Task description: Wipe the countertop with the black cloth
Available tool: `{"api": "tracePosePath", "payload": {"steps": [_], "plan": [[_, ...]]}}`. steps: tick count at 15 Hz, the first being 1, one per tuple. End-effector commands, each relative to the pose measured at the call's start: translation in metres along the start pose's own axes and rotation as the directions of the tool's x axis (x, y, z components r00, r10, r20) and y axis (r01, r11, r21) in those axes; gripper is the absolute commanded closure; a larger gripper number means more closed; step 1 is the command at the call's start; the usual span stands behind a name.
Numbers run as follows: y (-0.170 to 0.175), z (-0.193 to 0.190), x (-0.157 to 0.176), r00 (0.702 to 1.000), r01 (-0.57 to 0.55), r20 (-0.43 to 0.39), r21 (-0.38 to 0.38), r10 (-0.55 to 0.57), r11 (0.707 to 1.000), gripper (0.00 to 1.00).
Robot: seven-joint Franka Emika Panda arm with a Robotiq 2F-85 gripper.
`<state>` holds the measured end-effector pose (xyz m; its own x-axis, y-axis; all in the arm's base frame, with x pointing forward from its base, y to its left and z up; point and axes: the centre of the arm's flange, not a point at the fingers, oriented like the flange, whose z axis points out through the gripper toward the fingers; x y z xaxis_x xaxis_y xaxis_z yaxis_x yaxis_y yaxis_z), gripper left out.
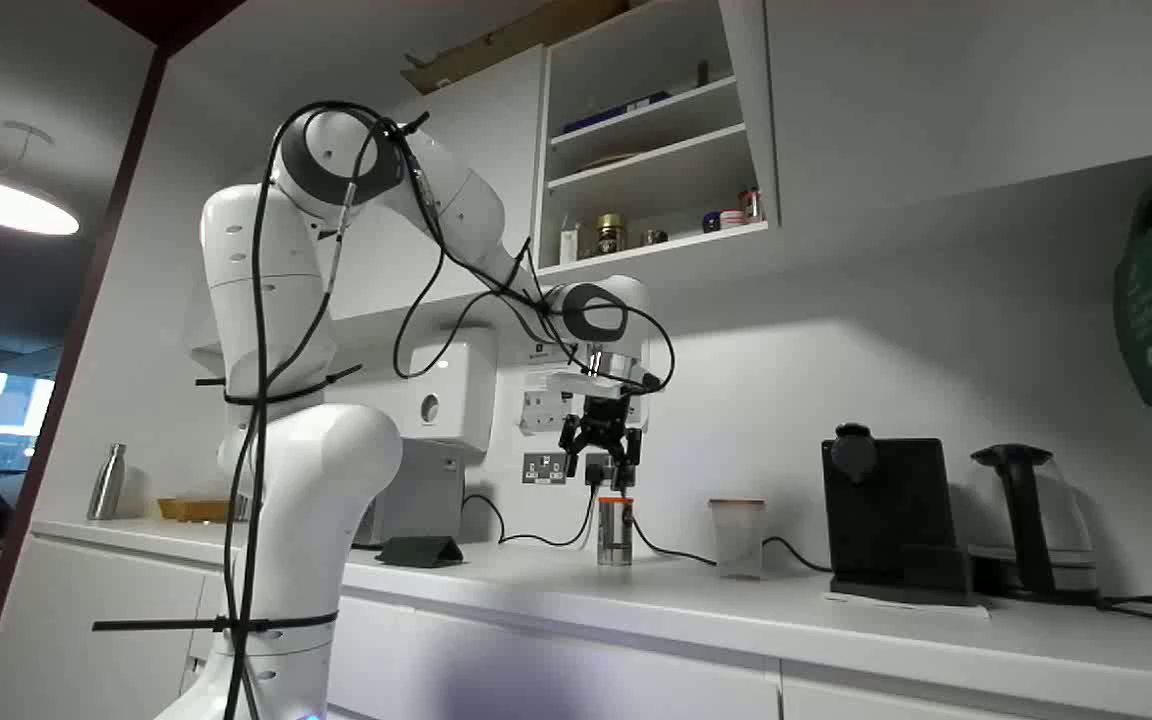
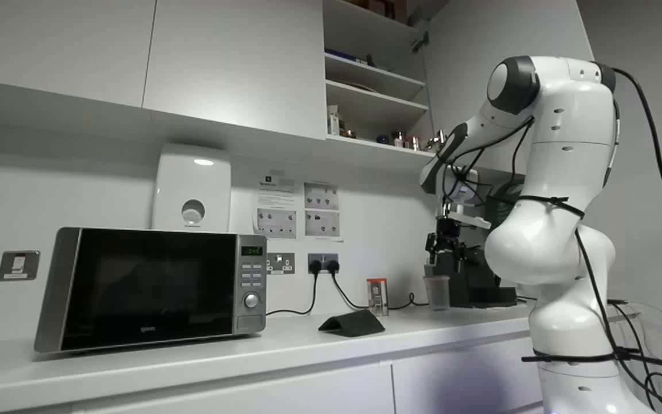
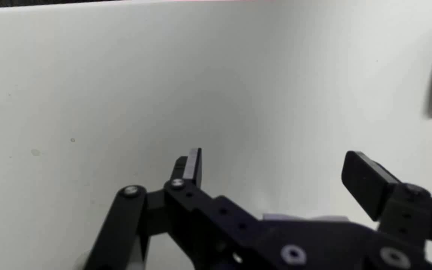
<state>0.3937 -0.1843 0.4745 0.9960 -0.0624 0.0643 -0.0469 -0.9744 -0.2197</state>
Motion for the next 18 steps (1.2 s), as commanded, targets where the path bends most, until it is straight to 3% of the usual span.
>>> {"api": "tracePosePath", "payload": {"steps": [1,12,18], "plan": [[0.000,0.000,0.000,1.000,0.000,0.000,0.000,0.000,1.000,0.00],[0.000,0.000,0.001,1.000,-0.010,-0.002,0.001,0.010,1.000,0.00],[-0.016,0.006,0.001,1.000,-0.027,0.016,0.081,0.026,0.996,0.00]]}}
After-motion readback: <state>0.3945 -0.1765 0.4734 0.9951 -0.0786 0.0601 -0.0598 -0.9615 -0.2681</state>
